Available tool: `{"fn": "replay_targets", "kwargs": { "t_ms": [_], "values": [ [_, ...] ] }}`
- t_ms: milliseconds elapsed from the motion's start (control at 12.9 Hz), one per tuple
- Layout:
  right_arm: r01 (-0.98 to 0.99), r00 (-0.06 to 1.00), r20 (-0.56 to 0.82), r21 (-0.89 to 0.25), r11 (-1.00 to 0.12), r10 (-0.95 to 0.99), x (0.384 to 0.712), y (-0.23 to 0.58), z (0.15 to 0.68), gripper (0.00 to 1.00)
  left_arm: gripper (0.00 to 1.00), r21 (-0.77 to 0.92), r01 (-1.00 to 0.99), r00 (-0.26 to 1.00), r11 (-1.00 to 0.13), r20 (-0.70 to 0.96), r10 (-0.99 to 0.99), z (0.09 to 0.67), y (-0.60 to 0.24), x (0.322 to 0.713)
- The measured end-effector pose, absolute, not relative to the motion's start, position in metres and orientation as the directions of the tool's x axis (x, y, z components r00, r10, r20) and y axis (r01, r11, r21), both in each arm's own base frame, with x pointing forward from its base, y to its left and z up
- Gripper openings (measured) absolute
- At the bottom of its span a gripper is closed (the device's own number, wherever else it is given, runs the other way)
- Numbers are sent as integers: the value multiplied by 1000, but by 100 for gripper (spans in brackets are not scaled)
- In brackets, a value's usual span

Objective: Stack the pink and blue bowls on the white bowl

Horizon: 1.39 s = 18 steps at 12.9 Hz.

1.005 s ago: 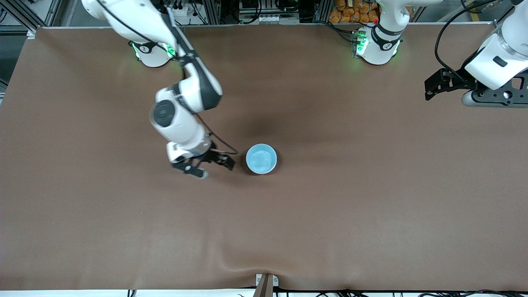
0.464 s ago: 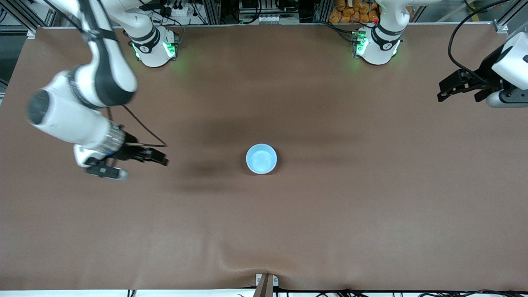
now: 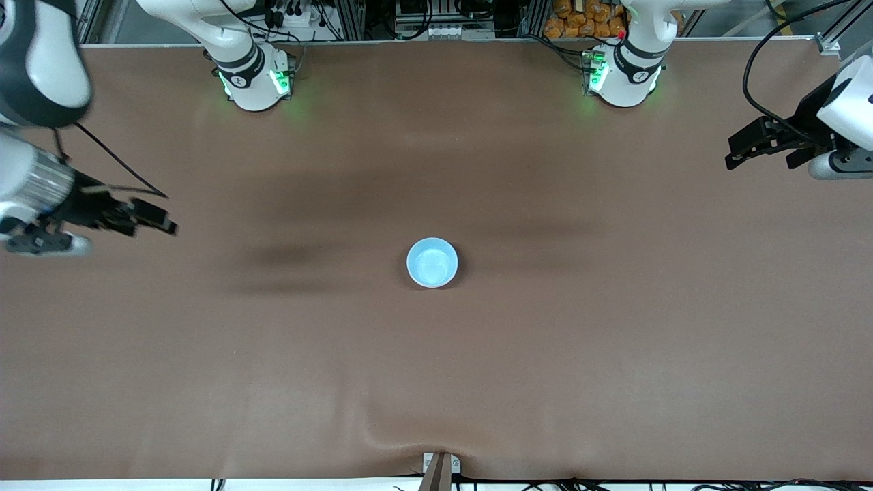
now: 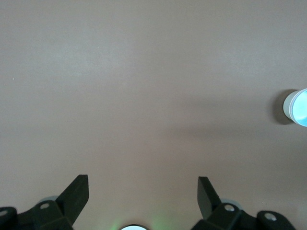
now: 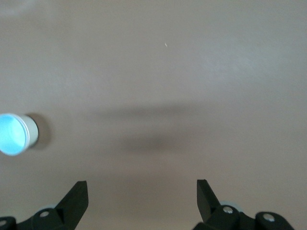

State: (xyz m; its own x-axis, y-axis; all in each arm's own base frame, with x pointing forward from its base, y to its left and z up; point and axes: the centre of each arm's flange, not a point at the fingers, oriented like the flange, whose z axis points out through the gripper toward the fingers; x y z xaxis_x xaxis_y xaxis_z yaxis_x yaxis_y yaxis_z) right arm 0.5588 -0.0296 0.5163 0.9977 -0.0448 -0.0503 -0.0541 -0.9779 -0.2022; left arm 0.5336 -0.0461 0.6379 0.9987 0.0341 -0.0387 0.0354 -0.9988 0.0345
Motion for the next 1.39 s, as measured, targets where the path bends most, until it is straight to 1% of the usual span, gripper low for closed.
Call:
{"fn": "replay_targets", "kwargs": {
  "t_ms": [155,309,696,1391],
  "values": [
    [-21,997,-71,-124,-992,-12,550,-33,565,100,100,34,48,998,-998,-39,47,638,-40,534],
    [-33,996,-88,-83,-996,-26,544,-23,599,100,100,34,62,997,-998,-39,60,638,-32,535],
    [-142,980,-146,-56,-988,-133,538,-9,603,100,100,34,65,997,-997,-39,64,638,-31,535],
    [-149,982,-121,-45,-988,-142,538,-9,616,100,100,34,63,997,-997,-47,61,633,-32,537]
  ]
}}
